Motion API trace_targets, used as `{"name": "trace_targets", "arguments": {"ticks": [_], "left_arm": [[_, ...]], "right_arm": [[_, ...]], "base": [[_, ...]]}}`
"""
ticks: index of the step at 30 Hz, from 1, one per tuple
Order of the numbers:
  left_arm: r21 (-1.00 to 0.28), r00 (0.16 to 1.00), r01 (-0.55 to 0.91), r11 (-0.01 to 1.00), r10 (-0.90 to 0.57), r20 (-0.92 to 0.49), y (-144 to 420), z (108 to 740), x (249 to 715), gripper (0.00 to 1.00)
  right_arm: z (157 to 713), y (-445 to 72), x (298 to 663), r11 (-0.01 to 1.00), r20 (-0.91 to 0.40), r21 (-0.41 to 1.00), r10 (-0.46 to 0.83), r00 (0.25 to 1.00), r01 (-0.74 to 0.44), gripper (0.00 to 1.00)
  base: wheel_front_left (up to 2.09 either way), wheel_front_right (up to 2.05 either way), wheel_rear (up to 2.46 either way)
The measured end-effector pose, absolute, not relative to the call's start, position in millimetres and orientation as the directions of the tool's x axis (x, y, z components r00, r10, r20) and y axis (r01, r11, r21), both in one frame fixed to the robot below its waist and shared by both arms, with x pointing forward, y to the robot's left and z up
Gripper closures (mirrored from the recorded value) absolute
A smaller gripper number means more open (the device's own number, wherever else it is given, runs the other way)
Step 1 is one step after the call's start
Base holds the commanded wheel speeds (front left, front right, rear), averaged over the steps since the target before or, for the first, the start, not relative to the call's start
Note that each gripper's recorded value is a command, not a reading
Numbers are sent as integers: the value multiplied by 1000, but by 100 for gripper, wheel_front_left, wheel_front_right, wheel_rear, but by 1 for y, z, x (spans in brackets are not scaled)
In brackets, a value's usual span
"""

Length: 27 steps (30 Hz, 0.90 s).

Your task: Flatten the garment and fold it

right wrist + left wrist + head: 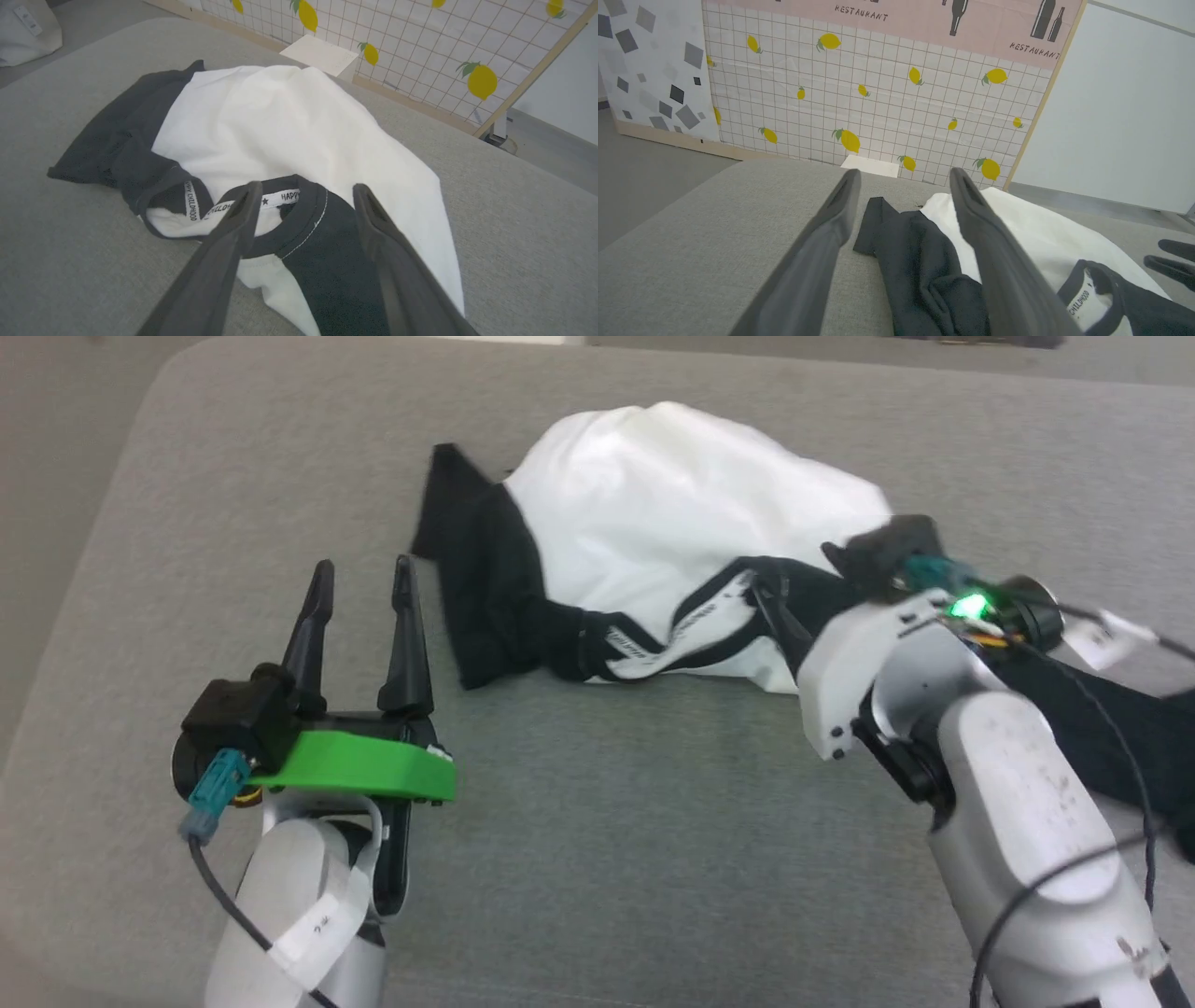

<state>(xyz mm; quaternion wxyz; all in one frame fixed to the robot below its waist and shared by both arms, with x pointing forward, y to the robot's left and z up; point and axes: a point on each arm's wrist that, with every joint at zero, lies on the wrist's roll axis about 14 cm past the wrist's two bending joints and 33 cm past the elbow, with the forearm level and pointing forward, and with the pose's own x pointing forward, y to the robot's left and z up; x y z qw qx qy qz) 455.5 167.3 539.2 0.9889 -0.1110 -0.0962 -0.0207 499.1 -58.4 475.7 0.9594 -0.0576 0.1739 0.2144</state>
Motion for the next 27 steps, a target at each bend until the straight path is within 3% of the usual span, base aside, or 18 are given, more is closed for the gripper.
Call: {"name": "trace_targets", "arguments": {"ticks": [8,10,11,12,20,23,27], "left_arm": [[-186,983,-24,982,57,172,197,531,440,0],[-186,984,-31,982,63,164,200,529,440,0],[-188,985,-33,982,64,160,200,527,439,0],[-191,986,-34,981,64,156,200,526,439,0],[-202,987,-27,979,58,147,196,523,438,0],[-205,988,-35,978,65,141,197,522,432,0],[-205,988,-44,978,72,134,198,522,422,0]], "right_arm": [[419,-53,506,869,-612,-119,317,725,-481,0],[414,-53,509,868,-627,-119,310,715,-482,62],[412,-54,510,869,-630,-117,309,712,-480,78],[411,-55,512,872,-631,-117,305,713,-476,100],[435,-60,516,896,-519,-95,327,790,-434,100],[449,-53,494,893,-448,-70,370,814,-445,100],[451,-57,438,903,-423,-9,386,819,-430,100]], "base": [[0,0,0],[0,0,0],[0,0,0],[0,0,0],[0,0,0],[0,0,0],[0,0,0]]}}
